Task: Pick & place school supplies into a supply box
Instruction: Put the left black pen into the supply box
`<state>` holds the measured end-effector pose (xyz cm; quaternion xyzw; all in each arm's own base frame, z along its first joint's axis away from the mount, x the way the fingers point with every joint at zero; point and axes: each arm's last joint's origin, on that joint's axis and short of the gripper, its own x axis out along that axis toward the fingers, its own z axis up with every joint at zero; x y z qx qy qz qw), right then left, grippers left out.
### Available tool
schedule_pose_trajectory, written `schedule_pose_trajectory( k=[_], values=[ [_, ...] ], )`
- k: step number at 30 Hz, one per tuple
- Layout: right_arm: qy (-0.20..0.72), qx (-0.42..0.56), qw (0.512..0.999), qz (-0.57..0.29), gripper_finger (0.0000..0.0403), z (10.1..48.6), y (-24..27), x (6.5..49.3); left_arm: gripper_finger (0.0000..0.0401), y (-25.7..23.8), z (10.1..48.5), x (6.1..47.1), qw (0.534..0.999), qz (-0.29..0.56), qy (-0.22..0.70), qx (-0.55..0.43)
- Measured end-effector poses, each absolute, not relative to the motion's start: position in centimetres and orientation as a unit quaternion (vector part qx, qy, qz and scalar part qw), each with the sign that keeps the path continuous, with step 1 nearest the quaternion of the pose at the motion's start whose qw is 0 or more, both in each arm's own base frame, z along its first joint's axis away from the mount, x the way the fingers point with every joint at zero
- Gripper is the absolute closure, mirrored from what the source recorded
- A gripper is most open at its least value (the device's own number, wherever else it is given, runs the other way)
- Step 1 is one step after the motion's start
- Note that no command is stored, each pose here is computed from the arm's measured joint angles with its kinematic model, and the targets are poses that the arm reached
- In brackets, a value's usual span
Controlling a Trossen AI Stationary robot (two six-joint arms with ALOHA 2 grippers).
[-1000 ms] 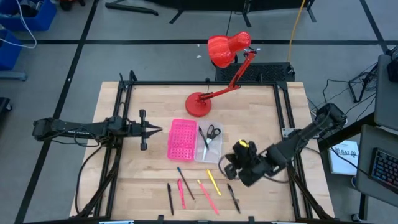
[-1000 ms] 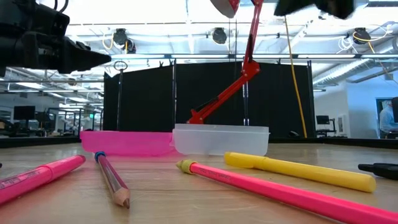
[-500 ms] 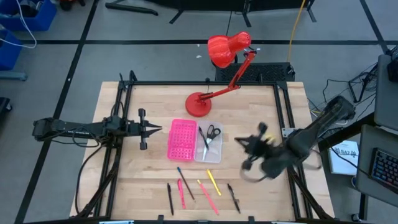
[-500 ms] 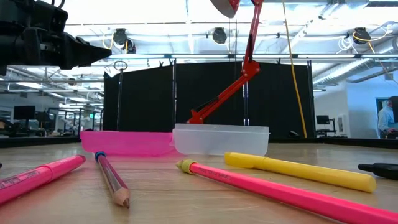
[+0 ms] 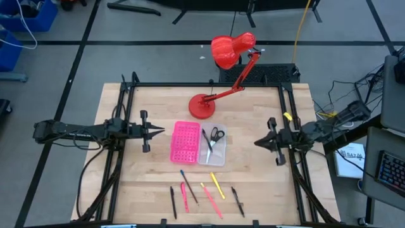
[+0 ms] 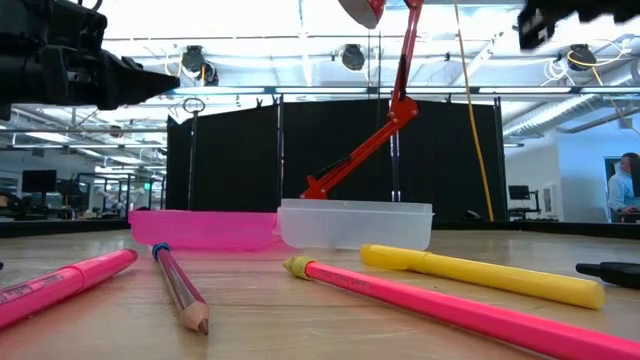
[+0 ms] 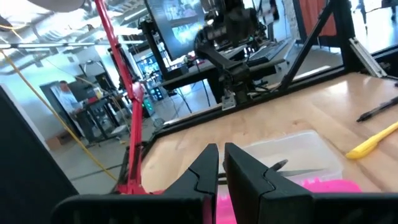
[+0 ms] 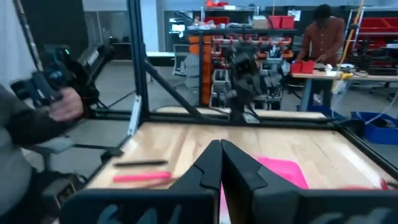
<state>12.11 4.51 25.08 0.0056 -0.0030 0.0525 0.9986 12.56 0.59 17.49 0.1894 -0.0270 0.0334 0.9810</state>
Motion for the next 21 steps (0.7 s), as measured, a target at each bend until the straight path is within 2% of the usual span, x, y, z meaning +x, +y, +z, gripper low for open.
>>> schedule_pose_trajectory(
  k=[4, 9, 15, 21],
  values=[
    [-0.018, 0.022, 0.999, 0.041, 0.0403, 23.3, 3.8, 11.5, 0.0364, 0.6, 17.4, 12.6, 0.987, 0.032, -0.024, 0.153],
    [-0.045, 0.027, 0.999, 0.001, 0.0403, 22.0, 3.4, 11.4, 0.0364, 0.7, 16.7, 12.6, 0.999, 0.04, 0.009, 0.024],
    [-0.073, -0.015, 0.997, -0.022, 0.0403, 20.9, 3.3, 11.3, 0.0364, -0.1, 16.3, 12.7, 0.99, -0.007, 0.128, -0.058],
    [-0.085, -0.023, 0.996, -0.024, 0.0403, 20.1, 3.2, 11.3, 0.0364, -2.6, 18.7, 13.8, 0.971, -0.031, 0.219, -0.087]
  ],
)
